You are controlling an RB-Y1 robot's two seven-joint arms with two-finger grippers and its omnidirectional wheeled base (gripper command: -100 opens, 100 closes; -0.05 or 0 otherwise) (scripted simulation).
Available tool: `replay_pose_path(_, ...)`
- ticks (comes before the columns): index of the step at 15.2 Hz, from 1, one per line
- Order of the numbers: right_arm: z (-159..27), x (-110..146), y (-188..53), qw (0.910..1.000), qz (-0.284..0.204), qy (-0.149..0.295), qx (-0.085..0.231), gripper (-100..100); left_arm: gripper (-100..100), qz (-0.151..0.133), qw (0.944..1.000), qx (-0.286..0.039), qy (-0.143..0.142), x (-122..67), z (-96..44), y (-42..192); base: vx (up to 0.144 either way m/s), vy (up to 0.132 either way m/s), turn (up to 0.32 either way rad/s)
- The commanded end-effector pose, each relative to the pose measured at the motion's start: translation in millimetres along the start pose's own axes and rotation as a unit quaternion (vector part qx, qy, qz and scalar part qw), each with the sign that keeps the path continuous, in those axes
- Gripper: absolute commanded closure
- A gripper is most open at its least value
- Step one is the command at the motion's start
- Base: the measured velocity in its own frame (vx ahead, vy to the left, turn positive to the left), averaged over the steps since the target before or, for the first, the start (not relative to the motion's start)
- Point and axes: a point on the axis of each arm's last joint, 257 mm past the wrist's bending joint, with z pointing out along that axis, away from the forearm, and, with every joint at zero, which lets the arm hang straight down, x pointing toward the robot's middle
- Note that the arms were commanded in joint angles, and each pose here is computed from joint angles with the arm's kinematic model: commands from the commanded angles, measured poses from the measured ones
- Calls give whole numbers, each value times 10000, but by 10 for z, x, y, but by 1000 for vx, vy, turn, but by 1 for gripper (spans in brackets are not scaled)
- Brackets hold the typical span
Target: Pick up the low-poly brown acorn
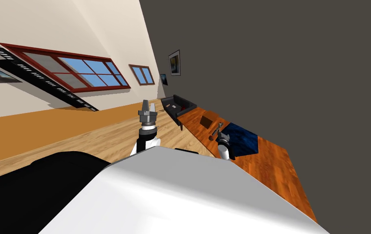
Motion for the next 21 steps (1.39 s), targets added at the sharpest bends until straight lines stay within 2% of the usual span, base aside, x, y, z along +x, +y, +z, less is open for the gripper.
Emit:
replay_pose_path(1, 18, -186, 92, 9991, 337, -224, -90, -100, 0, 0, 10000, 0, 0, 0, 0, 0, 26, 11, 118)
replay_pose_path(3, 7, -256, 130, 9987, 381, -299, -137, -100, 0, 0, 10000, 0, 0, 0, 0, 0, 16, 4, 15)
replay_pose_path(4, 41, -375, 186, 9963, 694, -463, -204, -100, 0, 0, 10000, 0, 0, 0, 0, 0, 18, 7, 87)
replay_pose_path(6, 19, -478, 245, 9948, 795, -575, -286, -100, 0, 0, 10000, 0, 0, 0, 0, 0, 22, 5, 84)
replay_pose_path(7, 33, -633, 320, 9912, 1020, -759, -374, -100, 0, 0, 10000, 0, 0, 0, 0, 0, 23, 8, 112)
replay_pose_path(10, 17, -693, 358, 9881, 1209, -831, -454, -100, 0, 0, 10000, 0, 0, 0, 0, 0, 18, 5, 51)
replay_pose_path(11, 18, -849, 438, 9822, 1478, -1012, -570, -100, 0, 0, 10000, 0, 0, 0, 0, 0, 13, 4, 97)
replay_pose_path(13, 2, -899, 468, 9790, 1618, -1065, -637, -100, 0, 0, 10000, 0, 0, 0, 0, 0, 18, 2, 80)
replay_pose_path(14, 26, -968, 501, 9718, 1924, -1161, -713, -100, 0, 0, 10000, 0, 0, 0, 0, 0, 24, 4, 83)
replay_pose_path(16, -25, -1094, 575, 9675, 2020, -1276, -831, -100, 0, 0, 10000, 0, 0, 0, 0, 0, 22, 2, 76)
replay_pose_path(17, -16, -1180, 618, 9580, 2338, -1375, -933, -100, 0, 0, 10000, 0, 0, 0, 0, 0, 21, 4, 102)
replay_pose_path(19, -62, -1278, 676, 9538, 2412, -1462, -1035, -100, 0, 0, 10000, 0, 0, 0, 0, 0, 19, 2, 73)
replay_pose_path(20, -40, -1325, 695, 9428, 2752, -1516, -1118, -100, 0, 0, 10000, 0, 0, 0, 0, 0, 20, 2, 86)
replay_pose_path(21, -86, -1412, 747, 9388, 2807, -1590, -1211, -100, 0, 0, 10000, 0, 0, 0, 0, 0, 24, 0, 107)
